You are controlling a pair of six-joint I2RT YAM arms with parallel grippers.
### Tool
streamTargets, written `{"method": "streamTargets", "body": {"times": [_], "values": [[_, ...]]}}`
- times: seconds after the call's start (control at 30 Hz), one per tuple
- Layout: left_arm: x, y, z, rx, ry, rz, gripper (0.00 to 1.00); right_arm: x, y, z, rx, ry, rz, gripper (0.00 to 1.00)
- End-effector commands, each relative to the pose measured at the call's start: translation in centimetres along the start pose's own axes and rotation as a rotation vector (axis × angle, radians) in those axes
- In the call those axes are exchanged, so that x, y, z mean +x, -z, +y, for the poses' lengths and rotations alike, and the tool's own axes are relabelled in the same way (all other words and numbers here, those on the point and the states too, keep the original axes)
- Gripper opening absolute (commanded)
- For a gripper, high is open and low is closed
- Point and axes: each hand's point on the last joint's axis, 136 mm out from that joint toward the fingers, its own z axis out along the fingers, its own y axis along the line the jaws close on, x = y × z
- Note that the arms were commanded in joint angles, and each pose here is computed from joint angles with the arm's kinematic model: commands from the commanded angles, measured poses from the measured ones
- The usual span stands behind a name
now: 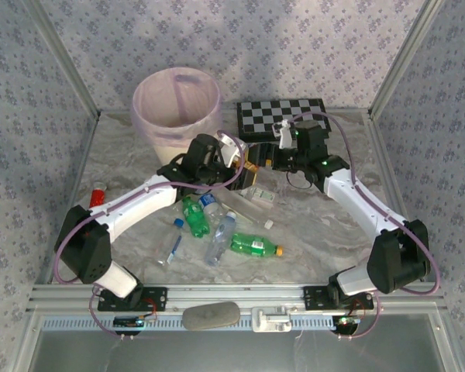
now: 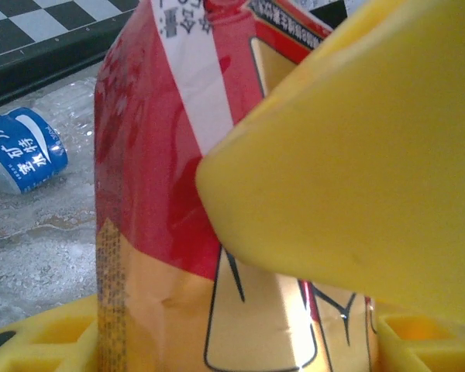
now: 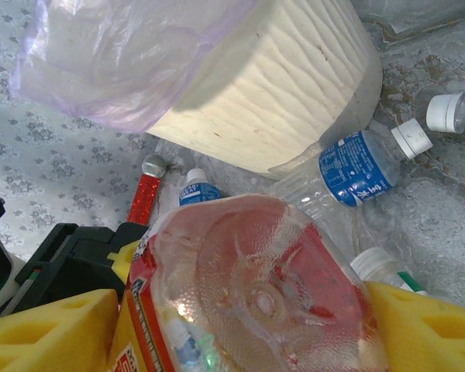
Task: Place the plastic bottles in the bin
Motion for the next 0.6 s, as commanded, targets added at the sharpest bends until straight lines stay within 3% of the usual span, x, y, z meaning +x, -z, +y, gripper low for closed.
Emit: {"method": "streamTargets", "body": {"times": [0.0, 0.3, 0.57], "values": [[-0.4, 0.6, 1.5, -0.077, 0.041, -0.029, 0.52, -2.2, 1.4, 0.5, -0.003, -0.024, -0.071, 0.79], [-2.1, 3.6, 4.0, -0.151, 0.11, -0.122, 0.51, -4.0, 3.9, -3.3, 0.028, -0.169, -0.188, 0.8], [-8.6, 8.1, 3.8, -0.219, -0.007, -0.238, 0.51, -4.1, 4.4, -5.8, 0.109, -0.189, -0.24, 0.86]]}}
